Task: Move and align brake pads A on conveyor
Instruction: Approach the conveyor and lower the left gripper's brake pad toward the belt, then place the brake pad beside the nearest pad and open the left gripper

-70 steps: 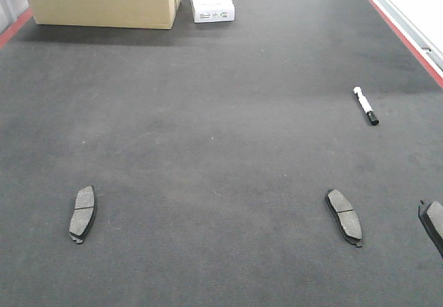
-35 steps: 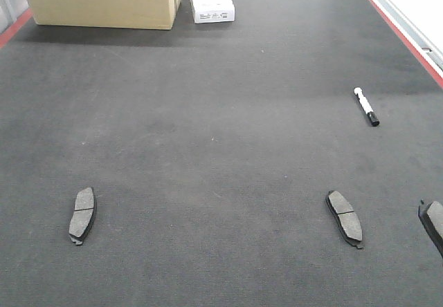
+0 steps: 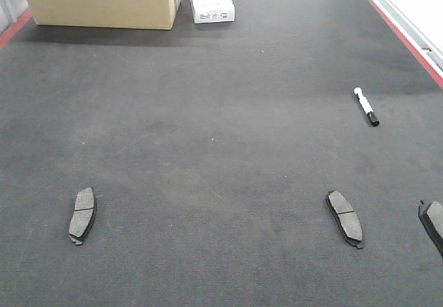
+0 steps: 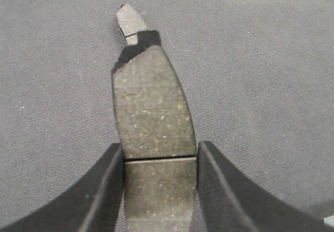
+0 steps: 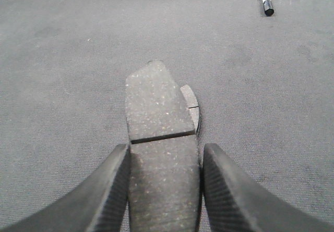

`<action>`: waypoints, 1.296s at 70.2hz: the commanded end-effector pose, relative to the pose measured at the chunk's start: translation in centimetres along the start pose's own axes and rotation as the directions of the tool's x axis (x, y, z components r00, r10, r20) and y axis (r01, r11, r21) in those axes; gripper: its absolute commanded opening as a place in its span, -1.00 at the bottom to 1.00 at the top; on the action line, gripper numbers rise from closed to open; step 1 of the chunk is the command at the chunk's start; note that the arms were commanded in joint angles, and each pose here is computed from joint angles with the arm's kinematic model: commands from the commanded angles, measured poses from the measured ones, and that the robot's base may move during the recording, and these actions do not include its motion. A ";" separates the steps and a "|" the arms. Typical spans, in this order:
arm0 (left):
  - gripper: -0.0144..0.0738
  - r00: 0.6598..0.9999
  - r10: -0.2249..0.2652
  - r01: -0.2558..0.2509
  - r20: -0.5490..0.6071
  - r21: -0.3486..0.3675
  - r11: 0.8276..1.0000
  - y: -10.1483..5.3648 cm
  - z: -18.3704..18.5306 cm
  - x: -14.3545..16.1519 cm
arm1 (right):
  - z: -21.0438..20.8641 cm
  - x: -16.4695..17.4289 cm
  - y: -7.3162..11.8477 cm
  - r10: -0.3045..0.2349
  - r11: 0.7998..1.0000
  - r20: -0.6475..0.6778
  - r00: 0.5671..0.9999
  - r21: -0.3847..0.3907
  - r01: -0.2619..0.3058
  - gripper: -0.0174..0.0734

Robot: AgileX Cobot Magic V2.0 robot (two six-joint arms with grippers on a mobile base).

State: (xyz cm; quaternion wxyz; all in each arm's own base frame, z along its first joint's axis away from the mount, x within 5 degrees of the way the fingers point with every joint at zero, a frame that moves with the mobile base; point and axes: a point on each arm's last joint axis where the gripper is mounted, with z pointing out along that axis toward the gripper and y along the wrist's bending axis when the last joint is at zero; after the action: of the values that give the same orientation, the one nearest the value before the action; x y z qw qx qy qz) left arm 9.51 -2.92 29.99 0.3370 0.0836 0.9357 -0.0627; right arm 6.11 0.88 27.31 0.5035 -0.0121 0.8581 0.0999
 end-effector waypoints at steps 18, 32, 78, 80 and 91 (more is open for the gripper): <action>-0.69 0.988 -0.008 0.003 0.157 0.030 1.000 -0.3 -0.7 -1.8 | -0.4 -1.5 0.4 -0.020 0.999 0.108 0.994 -0.027 0.023 -0.53; -0.69 0.988 -0.042 0.031 0.152 0.072 0.997 -0.7 -0.7 -1.8 | -0.4 -1.5 0.4 -0.020 0.999 0.108 0.994 -0.027 0.023 -0.53; -0.67 0.996 -0.080 0.074 0.047 0.112 0.991 -3.1 9.4 -11.6 | -0.4 -1.5 0.4 -0.020 0.999 0.108 0.994 -0.027 0.023 -0.53; -0.66 0.996 -0.086 0.083 0.027 0.112 0.990 -3.2 10.5 -11.9 | -0.4 -1.5 0.4 -0.020 0.999 0.108 0.994 -0.027 0.023 -0.53; -0.65 0.994 -0.091 0.096 -0.060 0.101 0.990 -3.8 14.8 -12.7 | -0.4 -1.5 0.4 -0.020 0.999 0.108 0.994 -0.027 0.023 -0.53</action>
State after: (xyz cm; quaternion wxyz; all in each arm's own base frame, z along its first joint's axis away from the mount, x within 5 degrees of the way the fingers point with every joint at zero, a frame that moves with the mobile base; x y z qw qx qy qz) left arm 25.82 -9.59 26.42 0.2691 0.0601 0.9551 -0.1080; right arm 6.11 0.88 27.31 0.5035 -0.0121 0.8581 0.0999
